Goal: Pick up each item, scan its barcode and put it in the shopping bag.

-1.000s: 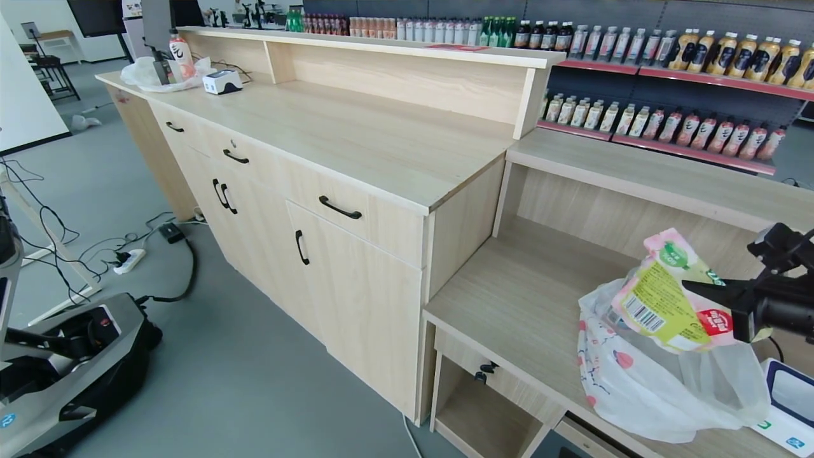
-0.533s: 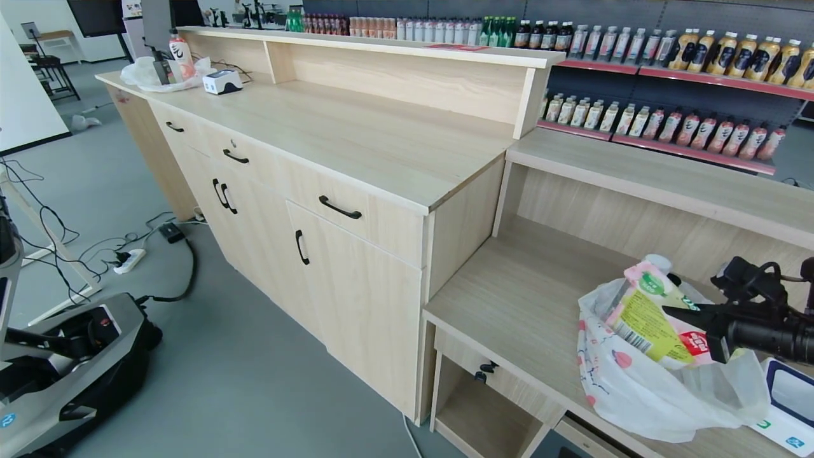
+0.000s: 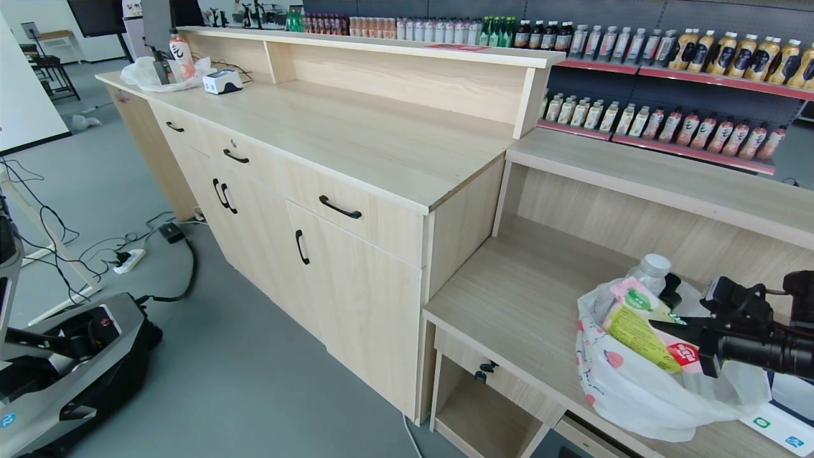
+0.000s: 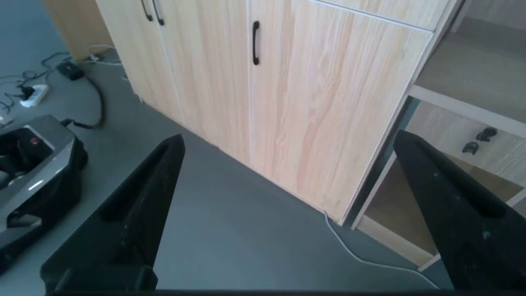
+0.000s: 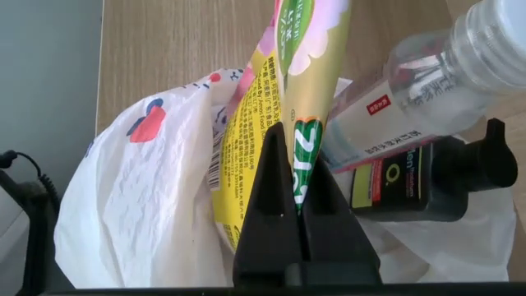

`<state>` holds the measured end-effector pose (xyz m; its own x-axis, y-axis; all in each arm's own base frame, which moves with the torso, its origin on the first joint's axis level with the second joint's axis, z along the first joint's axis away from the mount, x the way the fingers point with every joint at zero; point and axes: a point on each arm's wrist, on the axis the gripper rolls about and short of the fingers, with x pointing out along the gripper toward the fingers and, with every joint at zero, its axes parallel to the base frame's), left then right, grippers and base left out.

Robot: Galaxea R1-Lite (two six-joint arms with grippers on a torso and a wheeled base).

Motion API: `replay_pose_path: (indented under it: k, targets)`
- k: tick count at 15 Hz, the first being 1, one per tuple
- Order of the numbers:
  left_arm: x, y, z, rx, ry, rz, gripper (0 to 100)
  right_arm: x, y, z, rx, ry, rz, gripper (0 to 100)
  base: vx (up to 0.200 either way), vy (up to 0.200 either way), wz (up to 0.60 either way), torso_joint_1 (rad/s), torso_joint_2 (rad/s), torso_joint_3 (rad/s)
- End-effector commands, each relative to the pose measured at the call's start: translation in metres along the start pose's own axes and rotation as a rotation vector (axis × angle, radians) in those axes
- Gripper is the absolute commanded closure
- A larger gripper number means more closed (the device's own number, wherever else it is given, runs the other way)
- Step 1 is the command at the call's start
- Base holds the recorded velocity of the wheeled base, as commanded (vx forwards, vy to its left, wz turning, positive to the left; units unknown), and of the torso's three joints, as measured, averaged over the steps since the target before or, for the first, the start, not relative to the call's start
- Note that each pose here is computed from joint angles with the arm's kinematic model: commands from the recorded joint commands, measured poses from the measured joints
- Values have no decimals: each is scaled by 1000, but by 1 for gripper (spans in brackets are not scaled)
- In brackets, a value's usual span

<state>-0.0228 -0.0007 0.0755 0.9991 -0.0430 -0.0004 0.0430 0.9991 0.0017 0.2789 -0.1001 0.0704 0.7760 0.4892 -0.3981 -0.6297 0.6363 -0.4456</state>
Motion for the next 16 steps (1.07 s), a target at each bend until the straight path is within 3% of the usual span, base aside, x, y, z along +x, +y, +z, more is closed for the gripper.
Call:
replay_pose_path:
  k: [1,16]
  targets:
    - [0,0,0,0,1,0,0,4,1,-10,2,12,13,100,0,0,0,0,0,0]
    - [0,0,0,0,1,0,0,16,2,-34,-12,-21,71,100,0,0,0,0,0,0]
